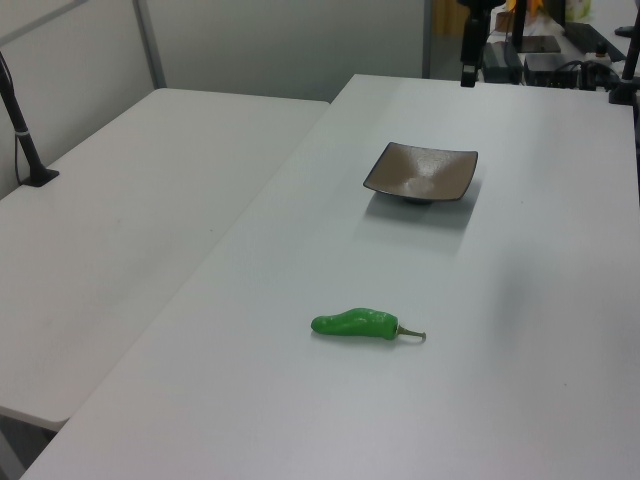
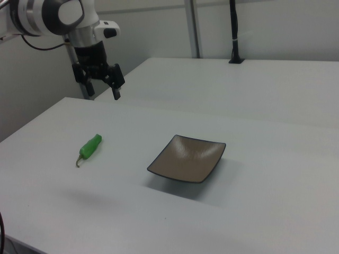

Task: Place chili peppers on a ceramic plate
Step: 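Move the gripper over the green chili pepper and lower it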

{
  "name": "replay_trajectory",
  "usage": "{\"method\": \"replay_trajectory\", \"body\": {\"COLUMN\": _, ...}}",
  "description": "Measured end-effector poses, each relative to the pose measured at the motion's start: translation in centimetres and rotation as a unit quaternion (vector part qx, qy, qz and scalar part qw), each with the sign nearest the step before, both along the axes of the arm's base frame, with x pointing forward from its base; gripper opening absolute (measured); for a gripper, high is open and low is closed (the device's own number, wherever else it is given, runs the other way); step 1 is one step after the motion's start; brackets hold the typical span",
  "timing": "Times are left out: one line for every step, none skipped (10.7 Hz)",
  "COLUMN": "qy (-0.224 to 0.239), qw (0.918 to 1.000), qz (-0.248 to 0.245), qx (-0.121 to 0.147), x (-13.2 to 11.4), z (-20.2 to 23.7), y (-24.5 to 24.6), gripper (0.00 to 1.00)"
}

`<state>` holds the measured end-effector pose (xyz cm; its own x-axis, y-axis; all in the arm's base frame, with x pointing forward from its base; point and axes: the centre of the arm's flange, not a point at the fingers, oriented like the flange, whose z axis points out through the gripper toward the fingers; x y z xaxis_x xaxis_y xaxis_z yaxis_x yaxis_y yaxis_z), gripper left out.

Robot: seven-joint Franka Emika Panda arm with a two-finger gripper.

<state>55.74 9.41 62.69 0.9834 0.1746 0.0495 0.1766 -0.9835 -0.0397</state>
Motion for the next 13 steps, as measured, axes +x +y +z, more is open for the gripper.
{"method": "replay_trajectory", "body": {"qy": 0.0, "qw": 1.0, "qz": 0.002, "qx": 0.0, "x": -0.2, "z": 0.0, "y": 0.2, "gripper": 1.0}}
{"method": "replay_trajectory", "body": {"qy": 0.002, "qw": 1.0, "qz": 0.002, "qx": 0.0, "x": -0.2, "z": -0.1, "y": 0.2, "gripper": 1.0}}
{"method": "replay_trajectory", "body": {"qy": 0.004, "qw": 1.0, "qz": 0.002, "qx": -0.001, "x": -0.2, "z": -0.4, "y": 0.2, "gripper": 1.0}}
{"method": "replay_trajectory", "body": {"qy": 0.006, "qw": 1.0, "qz": 0.002, "qx": -0.001, "x": -0.2, "z": -0.5, "y": 0.2, "gripper": 1.0}}
{"method": "replay_trajectory", "body": {"qy": 0.007, "qw": 1.0, "qz": 0.002, "qx": -0.001, "x": -0.2, "z": -0.6, "y": 0.2, "gripper": 1.0}}
{"method": "replay_trajectory", "body": {"qy": 0.007, "qw": 1.0, "qz": 0.002, "qx": -0.001, "x": -0.2, "z": -0.6, "y": 0.2, "gripper": 1.0}}
{"method": "replay_trajectory", "body": {"qy": 0.007, "qw": 1.0, "qz": 0.002, "qx": -0.001, "x": -0.2, "z": -0.7, "y": 0.2, "gripper": 1.0}}
{"method": "replay_trajectory", "body": {"qy": 0.008, "qw": 1.0, "qz": 0.002, "qx": -0.001, "x": -0.2, "z": -0.8, "y": 0.2, "gripper": 1.0}}
{"method": "replay_trajectory", "body": {"qy": 0.011, "qw": 0.9999, "qz": 0.003, "qx": -0.002, "x": -0.1, "z": -1.1, "y": 0.3, "gripper": 1.0}}
{"method": "replay_trajectory", "body": {"qy": 0.013, "qw": 0.9999, "qz": 0.005, "qx": -0.002, "x": 0.1, "z": -1.4, "y": 0.6, "gripper": 1.0}}
{"method": "replay_trajectory", "body": {"qy": 0.015, "qw": 0.9998, "qz": 0.011, "qx": -0.002, "x": 0.3, "z": -1.8, "y": 1.4, "gripper": 1.0}}
{"method": "replay_trajectory", "body": {"qy": 0.014, "qw": 0.9997, "qz": 0.021, "qx": -0.001, "x": 0.5, "z": -1.8, "y": 2.6, "gripper": 1.0}}
{"method": "replay_trajectory", "body": {"qy": 0.013, "qw": 0.9994, "qz": 0.031, "qx": 0.0, "x": 0.5, "z": -1.8, "y": 4.5, "gripper": 1.0}}
